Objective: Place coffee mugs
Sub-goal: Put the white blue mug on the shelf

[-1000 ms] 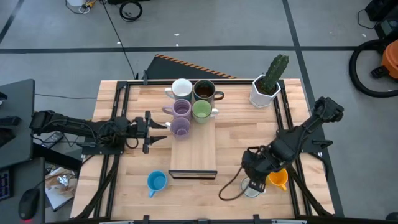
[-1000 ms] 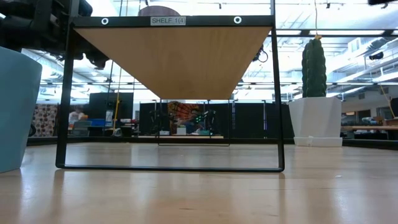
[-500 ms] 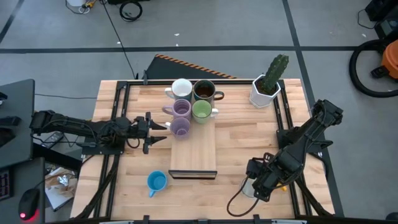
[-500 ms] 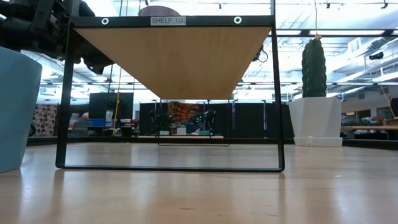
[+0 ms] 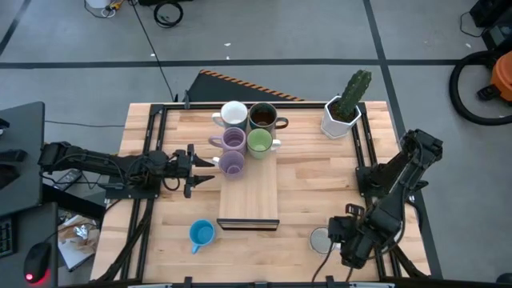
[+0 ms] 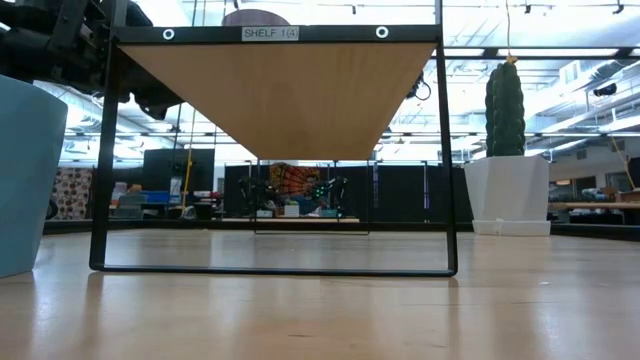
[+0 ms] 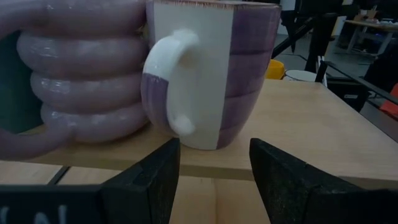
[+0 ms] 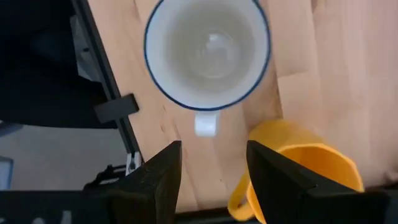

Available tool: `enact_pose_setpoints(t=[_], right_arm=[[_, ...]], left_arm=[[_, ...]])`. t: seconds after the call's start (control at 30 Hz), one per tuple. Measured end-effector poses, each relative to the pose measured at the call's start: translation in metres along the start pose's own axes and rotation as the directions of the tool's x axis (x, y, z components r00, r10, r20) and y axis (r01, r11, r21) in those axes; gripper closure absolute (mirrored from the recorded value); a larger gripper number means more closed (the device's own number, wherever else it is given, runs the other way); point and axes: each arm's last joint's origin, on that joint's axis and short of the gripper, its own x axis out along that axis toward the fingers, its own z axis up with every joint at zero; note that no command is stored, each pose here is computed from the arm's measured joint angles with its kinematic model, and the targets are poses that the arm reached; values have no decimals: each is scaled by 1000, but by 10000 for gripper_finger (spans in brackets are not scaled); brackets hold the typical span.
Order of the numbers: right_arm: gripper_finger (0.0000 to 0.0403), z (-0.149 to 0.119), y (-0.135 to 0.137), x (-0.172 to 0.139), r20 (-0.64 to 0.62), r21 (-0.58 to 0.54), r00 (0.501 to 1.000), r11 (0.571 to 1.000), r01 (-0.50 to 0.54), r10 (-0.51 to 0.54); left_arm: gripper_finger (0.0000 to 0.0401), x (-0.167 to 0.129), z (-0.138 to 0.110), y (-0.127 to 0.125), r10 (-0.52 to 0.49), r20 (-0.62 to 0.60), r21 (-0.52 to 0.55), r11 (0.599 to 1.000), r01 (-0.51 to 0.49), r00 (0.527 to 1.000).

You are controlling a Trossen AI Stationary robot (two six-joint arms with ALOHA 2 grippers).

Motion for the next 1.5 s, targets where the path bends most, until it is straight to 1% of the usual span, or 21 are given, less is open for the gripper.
enact_pose_setpoints(t=[0.1,0.17,0.37,0.5,0.6,0.7,0.77,0.93,1.07,1.13,1.3,1.5], right_arm=[[209,-8,3,9,34,-16,999,1000,-4,5],[201,-11,4,15,40,-1,999,1000,-16,16],[183,-9,3,36,33,110,997,991,-73,69],[182,-8,-2,47,-22,174,997,982,-72,77],[184,-8,-4,52,-29,204,996,976,-71,79],[185,-7,-4,54,2,206,996,975,-87,88],[185,-6,-4,57,5,207,998,976,-62,63],[186,-6,0,77,-49,193,999,981,8,2],[186,-3,5,92,-76,164,997,986,15,-2],[187,-1,5,96,-85,168,996,986,23,-8],[200,2,4,99,-71,181,997,983,34,-22],[246,3,4,99,-44,183,998,982,41,-34]], left_arm=[[200,0,0,0,0,0,0,1000,0,1000],[200,0,0,0,0,0,1,1000,0,1000],[200,0,0,0,0,1,1,1000,0,1000],[200,0,0,0,0,1,1,1000,0,1000],[200,0,0,0,0,1,1,1000,0,1000],[200,0,0,0,0,1,1,1000,0,1000],[200,0,0,0,0,1,1,1000,0,1000],[200,0,0,0,0,2,0,1000,0,1000],[200,0,0,0,0,2,1,1000,0,1000],[200,0,0,0,1,2,0,1000,-1,1000],[200,0,0,0,0,2,1,1000,0,1000],[200,0,0,0,0,2,1,1000,0,1000]])
